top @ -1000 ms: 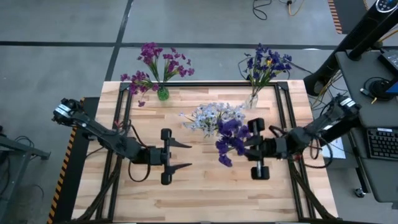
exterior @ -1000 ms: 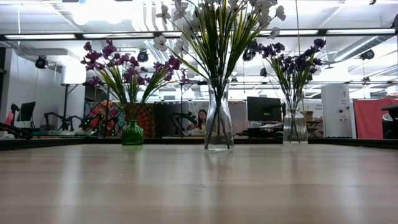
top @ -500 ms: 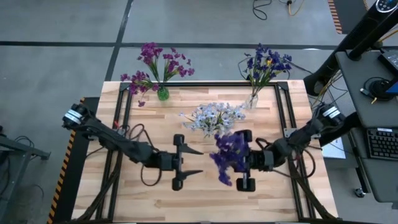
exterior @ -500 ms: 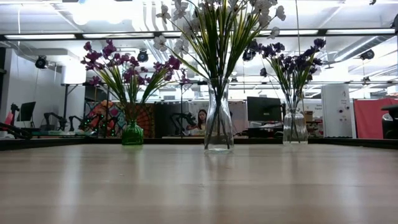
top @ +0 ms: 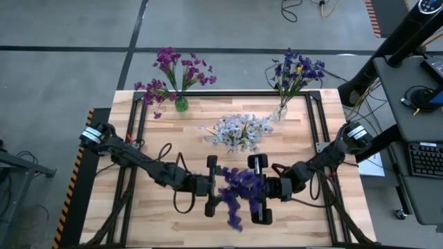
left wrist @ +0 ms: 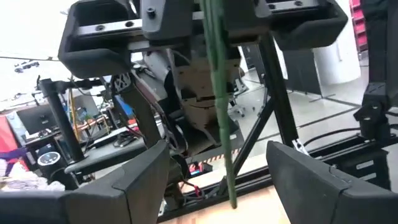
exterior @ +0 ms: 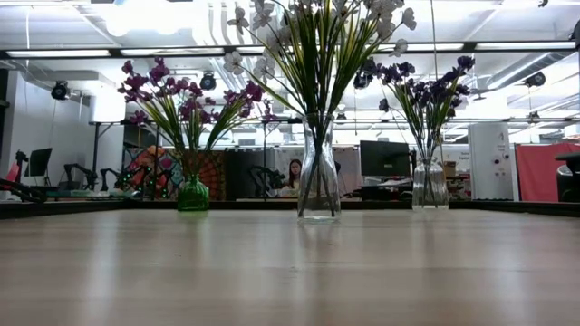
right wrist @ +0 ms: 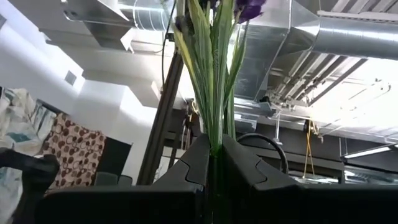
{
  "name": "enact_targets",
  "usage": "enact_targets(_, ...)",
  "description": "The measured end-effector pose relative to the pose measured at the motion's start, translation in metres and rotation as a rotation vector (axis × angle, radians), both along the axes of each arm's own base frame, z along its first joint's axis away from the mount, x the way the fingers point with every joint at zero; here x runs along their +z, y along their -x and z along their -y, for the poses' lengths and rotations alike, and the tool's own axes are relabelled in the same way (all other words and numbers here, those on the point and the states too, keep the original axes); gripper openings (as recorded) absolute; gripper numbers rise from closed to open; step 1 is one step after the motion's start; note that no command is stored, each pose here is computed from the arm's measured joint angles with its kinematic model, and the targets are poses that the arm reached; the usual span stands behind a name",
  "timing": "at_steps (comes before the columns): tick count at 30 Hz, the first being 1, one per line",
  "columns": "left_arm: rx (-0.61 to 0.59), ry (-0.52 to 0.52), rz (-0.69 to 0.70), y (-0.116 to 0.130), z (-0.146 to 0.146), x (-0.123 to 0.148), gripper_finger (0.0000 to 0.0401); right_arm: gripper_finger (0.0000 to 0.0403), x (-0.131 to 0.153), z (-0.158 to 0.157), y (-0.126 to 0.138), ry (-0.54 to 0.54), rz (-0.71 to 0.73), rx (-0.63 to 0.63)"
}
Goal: Sort flowers into vase by color
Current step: Put the blue flowers into the top transparent flower vase
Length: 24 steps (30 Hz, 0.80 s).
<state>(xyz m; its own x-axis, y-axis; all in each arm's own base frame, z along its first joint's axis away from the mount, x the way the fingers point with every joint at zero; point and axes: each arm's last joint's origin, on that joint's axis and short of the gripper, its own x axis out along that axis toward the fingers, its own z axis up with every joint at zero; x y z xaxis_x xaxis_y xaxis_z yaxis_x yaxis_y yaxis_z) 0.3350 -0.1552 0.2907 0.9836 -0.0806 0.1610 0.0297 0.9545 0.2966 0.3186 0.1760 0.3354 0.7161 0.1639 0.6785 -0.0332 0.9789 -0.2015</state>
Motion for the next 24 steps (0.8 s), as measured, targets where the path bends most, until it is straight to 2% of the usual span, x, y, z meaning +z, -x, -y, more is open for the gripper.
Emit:
enact_targets(5, -0.073, 0.001, 0.004, 0.000, 0.002, 0.000, 0.0251, 0.0021, -0.001, 0.000, -0.002, 0.012, 0.006, -0.010)
enact_targets(13, -0.067, 0.009, 0.005, -0.002, -0.002, 0.000, 0.0238, 0.0021, -0.004, 0.004, -0.008, 0.005, 0.039, -0.023)
enact_targets(19, -0.057, 0.025, 0.001, -0.002, -0.004, 0.000, 0.0196, 0.0021, -0.006, 0.004, -0.013, 0.010, 0.044, -0.038)
enact_targets(24, -0.041, 0.032, 0.000, -0.003, -0.006, 0.000, 0.0141, 0.0021, -0.006, 0.004, -0.013, -0.009, 0.040, -0.026)
